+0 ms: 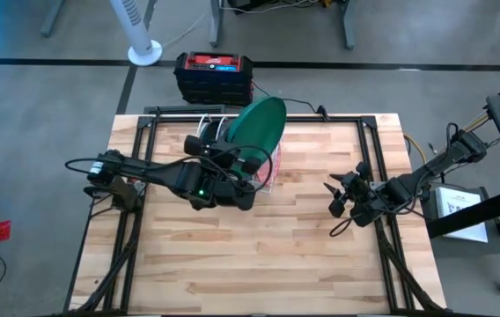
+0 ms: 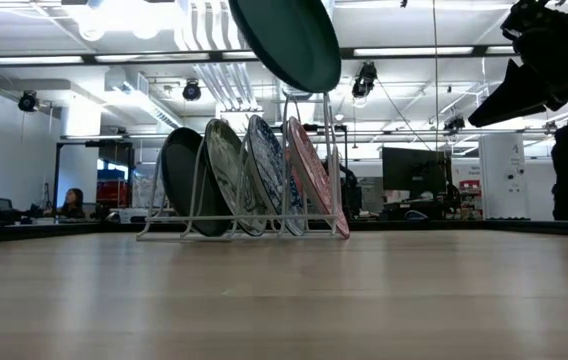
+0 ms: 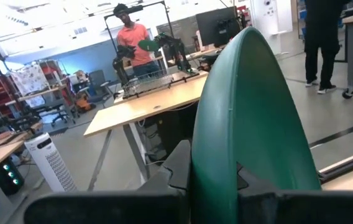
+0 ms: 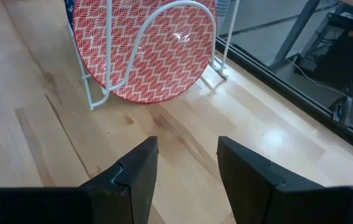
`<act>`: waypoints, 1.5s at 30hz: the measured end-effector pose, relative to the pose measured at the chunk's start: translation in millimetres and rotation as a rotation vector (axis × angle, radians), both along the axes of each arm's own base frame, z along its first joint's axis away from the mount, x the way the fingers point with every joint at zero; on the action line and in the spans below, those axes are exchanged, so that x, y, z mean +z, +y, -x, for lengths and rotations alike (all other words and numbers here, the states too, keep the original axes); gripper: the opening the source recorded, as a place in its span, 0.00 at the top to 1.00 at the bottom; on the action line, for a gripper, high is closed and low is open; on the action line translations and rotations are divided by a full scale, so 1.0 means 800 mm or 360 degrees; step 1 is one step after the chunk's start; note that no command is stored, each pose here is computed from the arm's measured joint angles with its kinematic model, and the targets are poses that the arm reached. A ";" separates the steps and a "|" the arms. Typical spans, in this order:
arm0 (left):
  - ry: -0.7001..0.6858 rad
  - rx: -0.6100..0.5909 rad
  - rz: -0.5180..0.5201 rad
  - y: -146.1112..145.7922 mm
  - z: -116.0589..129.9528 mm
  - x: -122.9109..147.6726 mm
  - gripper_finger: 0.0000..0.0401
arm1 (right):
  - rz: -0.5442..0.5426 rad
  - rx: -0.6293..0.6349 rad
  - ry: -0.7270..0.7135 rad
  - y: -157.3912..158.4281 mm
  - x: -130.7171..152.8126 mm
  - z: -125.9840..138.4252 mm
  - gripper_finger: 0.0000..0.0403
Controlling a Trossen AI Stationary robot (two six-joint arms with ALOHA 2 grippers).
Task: Sort dishes
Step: Put the green plate into the white dish rack
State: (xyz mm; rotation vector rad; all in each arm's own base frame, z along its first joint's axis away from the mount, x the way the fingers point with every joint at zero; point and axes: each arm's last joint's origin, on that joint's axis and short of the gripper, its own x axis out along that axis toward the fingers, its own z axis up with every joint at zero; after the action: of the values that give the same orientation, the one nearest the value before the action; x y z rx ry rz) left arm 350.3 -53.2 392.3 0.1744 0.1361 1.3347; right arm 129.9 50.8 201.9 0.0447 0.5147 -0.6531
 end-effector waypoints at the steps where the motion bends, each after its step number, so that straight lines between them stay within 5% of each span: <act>1: 0.0000 0.0006 -0.0001 0.001 -0.001 -0.001 0.97 | 0.0000 0.0000 0.0000 0.000 0.000 0.000 0.60; 10: 0.0014 0.0039 -0.0003 0.010 -0.003 -0.001 0.97 | -0.0006 0.0004 0.0004 0.000 0.000 0.000 0.61; 20: 0.0042 0.0062 -0.0007 0.018 0.002 0.036 0.97 | -0.0007 0.0004 0.0003 0.000 0.000 0.000 0.60; 45: 0.0011 0.0103 0.0003 0.029 -0.010 0.015 0.97 | -0.0014 0.0004 -0.0010 0.000 -0.002 -0.001 0.61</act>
State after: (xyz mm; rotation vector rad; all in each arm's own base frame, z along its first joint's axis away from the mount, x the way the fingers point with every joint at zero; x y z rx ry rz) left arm 358.1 -30.3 404.1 0.1744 0.1500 1.3982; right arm 130.3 51.2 200.0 0.0546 0.5112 -0.6480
